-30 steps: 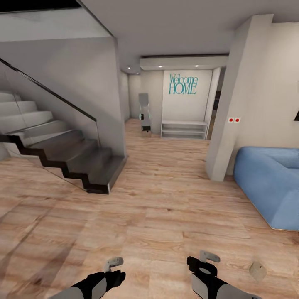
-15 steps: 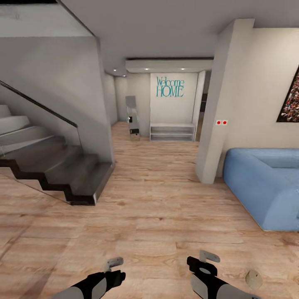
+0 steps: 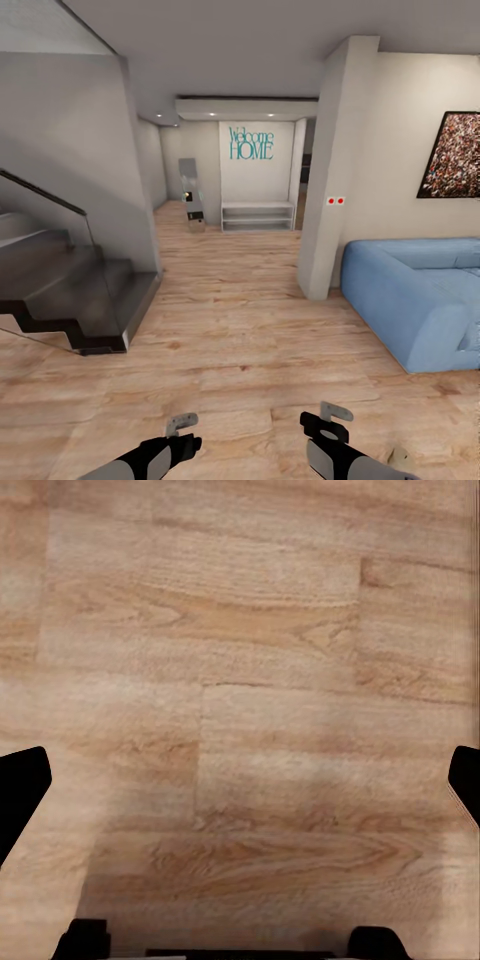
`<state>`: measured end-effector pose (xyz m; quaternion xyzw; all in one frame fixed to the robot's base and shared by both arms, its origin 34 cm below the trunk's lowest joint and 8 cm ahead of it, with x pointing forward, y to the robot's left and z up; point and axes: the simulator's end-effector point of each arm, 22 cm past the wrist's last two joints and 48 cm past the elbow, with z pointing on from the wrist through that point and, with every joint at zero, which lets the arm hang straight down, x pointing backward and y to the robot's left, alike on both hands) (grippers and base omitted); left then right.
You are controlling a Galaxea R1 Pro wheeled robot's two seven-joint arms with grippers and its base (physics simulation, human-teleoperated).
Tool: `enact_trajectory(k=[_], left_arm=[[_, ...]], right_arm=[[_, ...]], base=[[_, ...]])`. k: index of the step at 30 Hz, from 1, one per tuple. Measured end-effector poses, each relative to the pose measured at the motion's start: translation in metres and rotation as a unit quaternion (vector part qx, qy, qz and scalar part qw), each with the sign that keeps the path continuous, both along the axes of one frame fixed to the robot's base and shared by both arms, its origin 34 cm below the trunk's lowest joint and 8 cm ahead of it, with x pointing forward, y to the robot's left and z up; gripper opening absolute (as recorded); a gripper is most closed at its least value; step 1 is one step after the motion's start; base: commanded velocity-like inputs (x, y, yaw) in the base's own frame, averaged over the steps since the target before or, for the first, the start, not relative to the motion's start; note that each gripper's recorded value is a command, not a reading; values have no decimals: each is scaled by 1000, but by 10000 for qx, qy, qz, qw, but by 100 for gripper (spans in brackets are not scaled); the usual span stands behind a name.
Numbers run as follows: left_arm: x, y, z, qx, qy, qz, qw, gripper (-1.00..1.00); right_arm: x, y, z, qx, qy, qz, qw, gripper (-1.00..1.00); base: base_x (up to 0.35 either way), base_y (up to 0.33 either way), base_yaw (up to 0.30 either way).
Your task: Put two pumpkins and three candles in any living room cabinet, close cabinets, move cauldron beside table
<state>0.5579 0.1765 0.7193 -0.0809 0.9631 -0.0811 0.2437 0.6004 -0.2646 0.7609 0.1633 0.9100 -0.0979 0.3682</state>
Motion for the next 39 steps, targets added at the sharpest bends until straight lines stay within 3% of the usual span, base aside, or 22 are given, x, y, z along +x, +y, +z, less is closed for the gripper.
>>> enact_trajectory(k=[39], left_arm=[[8, 0, 14, -3, -154, -2, 9999, 100]], right_arm=[[6, 0, 15, 0, -154, -1, 9999, 100]], base=[[330, 0, -224]])
